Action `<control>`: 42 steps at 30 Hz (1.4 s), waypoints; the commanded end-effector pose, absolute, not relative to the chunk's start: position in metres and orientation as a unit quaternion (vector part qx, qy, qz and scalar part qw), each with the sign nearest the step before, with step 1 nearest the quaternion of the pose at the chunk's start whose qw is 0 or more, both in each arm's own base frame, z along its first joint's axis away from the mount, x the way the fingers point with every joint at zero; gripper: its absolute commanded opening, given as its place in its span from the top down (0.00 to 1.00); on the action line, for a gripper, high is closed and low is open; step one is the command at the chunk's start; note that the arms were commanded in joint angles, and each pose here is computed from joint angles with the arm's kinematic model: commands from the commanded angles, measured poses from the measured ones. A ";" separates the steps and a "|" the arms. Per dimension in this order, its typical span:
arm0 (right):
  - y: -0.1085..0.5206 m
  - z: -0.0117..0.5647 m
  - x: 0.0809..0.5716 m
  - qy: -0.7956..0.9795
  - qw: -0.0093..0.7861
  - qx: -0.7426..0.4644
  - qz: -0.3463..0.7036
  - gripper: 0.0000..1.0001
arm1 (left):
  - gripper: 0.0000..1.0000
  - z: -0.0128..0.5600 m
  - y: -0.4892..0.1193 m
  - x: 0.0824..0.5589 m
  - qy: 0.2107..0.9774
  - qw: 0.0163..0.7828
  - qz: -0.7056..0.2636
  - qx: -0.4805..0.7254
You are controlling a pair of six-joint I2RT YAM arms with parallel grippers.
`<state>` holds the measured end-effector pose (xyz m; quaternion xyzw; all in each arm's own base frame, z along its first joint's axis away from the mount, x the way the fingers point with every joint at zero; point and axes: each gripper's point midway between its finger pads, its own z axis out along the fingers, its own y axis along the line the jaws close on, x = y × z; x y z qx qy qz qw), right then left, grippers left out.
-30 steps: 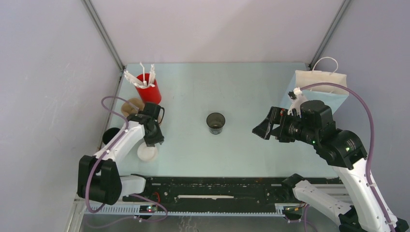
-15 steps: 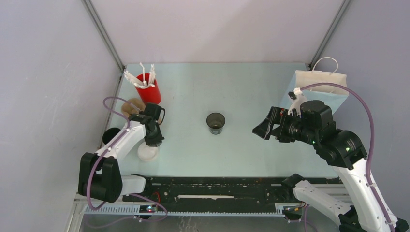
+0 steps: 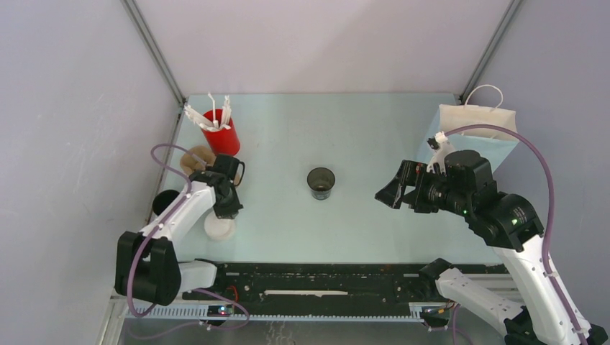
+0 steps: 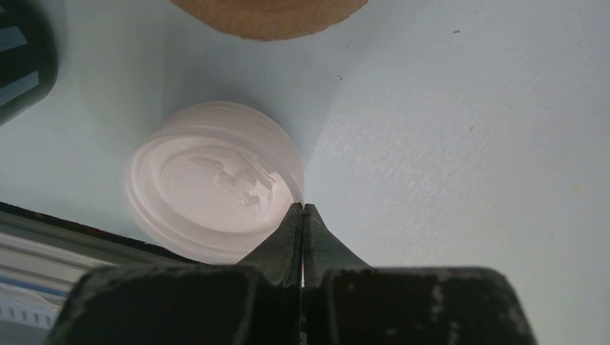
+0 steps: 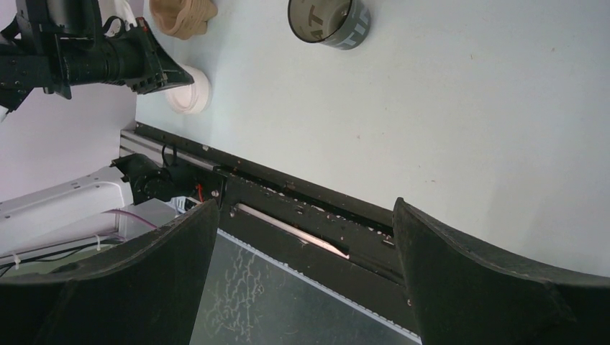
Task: Pack the takeout coffee
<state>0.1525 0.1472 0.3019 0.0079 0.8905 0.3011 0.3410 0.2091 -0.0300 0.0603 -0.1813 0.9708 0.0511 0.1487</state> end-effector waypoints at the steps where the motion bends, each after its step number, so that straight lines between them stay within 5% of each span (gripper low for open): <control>1: 0.151 0.307 0.157 0.884 0.352 0.001 0.308 0.00 | 1.00 0.087 -0.026 0.215 0.964 0.185 0.052 -0.183; 15: 0.164 0.306 0.164 0.884 0.341 -0.012 0.320 0.00 | 1.00 0.158 -0.031 0.213 0.939 0.272 -0.003 -0.211; 16: 0.165 0.307 0.165 0.883 0.341 -0.013 0.322 0.00 | 0.96 0.153 -0.030 0.213 0.943 0.264 0.005 -0.203; 19: 0.168 0.309 0.166 0.881 0.341 -0.015 0.328 0.00 | 0.61 0.134 -0.033 0.214 0.955 0.226 0.014 -0.189; 25: 0.164 0.310 0.163 0.880 0.346 -0.009 0.326 0.00 | 0.42 0.098 -0.038 0.219 0.967 0.186 0.020 -0.173; 42: 0.154 0.307 0.158 0.884 0.351 0.002 0.310 0.00 | 0.55 0.051 -0.038 0.211 0.976 0.133 0.029 -0.168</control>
